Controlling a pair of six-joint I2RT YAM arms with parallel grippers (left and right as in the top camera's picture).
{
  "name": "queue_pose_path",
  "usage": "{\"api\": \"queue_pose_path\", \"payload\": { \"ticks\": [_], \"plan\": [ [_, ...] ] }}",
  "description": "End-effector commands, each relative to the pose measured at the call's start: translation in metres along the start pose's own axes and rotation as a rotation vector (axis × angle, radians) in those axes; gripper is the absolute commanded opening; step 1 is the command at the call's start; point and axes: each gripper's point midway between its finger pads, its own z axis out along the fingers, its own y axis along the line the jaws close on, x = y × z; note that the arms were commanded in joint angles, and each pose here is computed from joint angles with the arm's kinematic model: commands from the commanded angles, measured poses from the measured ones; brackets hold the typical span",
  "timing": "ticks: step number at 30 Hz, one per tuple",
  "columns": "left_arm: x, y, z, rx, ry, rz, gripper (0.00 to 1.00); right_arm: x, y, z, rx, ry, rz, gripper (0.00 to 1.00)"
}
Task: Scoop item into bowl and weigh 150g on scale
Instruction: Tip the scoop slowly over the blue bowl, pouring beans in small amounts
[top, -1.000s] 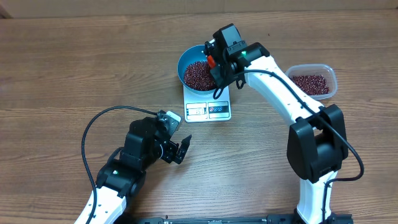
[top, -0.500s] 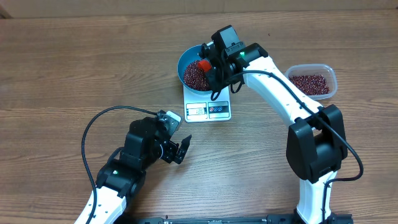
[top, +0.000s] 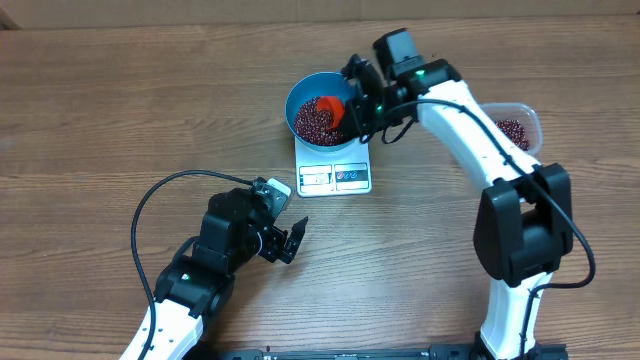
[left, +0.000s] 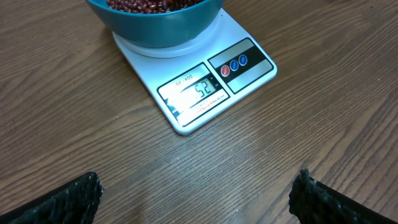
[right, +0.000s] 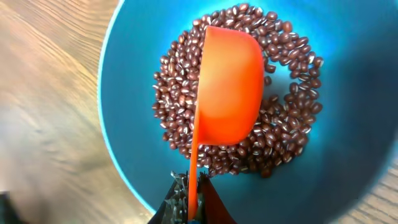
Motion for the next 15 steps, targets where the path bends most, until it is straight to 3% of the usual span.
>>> {"api": "queue_pose_path", "payload": {
  "ticks": [1, 15],
  "plan": [
    [0.002, -0.002, 0.001, 0.009, 0.004, -0.002, 1.0, -0.014, 0.012, -0.018, -0.14, -0.05, 0.025, 0.04],
    [0.002, -0.002, 0.001, 0.009, 0.004, -0.002, 1.0, -0.036, 0.037, -0.091, -0.146, -0.203, -0.048, 0.04]
  ]
}}
